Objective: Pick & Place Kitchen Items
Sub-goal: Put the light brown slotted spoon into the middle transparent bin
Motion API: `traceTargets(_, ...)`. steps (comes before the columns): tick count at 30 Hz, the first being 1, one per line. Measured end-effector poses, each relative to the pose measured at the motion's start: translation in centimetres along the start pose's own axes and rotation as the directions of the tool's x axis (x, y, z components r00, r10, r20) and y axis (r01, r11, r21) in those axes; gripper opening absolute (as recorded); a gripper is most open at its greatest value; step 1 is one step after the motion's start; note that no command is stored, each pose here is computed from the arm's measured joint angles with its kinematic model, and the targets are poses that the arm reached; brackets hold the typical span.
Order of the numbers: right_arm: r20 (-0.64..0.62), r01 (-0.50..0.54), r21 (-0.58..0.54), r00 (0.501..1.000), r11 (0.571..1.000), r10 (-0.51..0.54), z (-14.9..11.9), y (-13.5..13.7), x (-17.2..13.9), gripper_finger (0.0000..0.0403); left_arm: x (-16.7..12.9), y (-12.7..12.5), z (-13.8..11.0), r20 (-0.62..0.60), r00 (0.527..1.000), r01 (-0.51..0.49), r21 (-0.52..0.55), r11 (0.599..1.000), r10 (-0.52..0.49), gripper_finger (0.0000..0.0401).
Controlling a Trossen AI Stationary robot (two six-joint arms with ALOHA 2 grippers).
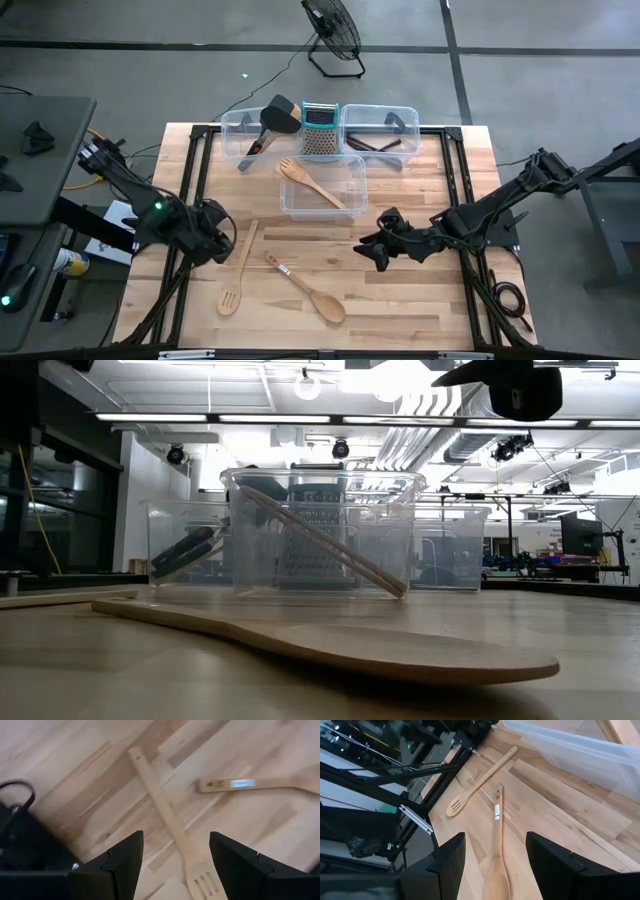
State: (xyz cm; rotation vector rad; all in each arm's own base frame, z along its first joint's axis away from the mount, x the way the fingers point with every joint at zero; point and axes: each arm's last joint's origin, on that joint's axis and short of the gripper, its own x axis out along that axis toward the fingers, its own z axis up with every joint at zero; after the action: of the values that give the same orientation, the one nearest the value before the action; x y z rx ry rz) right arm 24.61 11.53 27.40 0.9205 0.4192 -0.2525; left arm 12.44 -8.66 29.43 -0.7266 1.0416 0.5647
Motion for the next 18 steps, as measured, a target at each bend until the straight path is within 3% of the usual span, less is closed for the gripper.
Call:
traceTargets(7, 0.024, -0.006, 0.007, 1.0, 1.0, 0.005, 0.1, 0.1, 0.0, 0.0201, 3.0, -1.1, -1.0, -0.044, 0.988, -0.154, -0.124, 0.98, 0.149, 0.0225)
traceTargets(18, 0.027, -0.014, 0.012, 1.0, 1.0, 0.014, 0.1, 0.2, 0.0, 0.0201, 6.3, -3.7, -2.3, -0.163, 0.963, -0.228, -0.071, 0.971, 0.214, 0.0225)
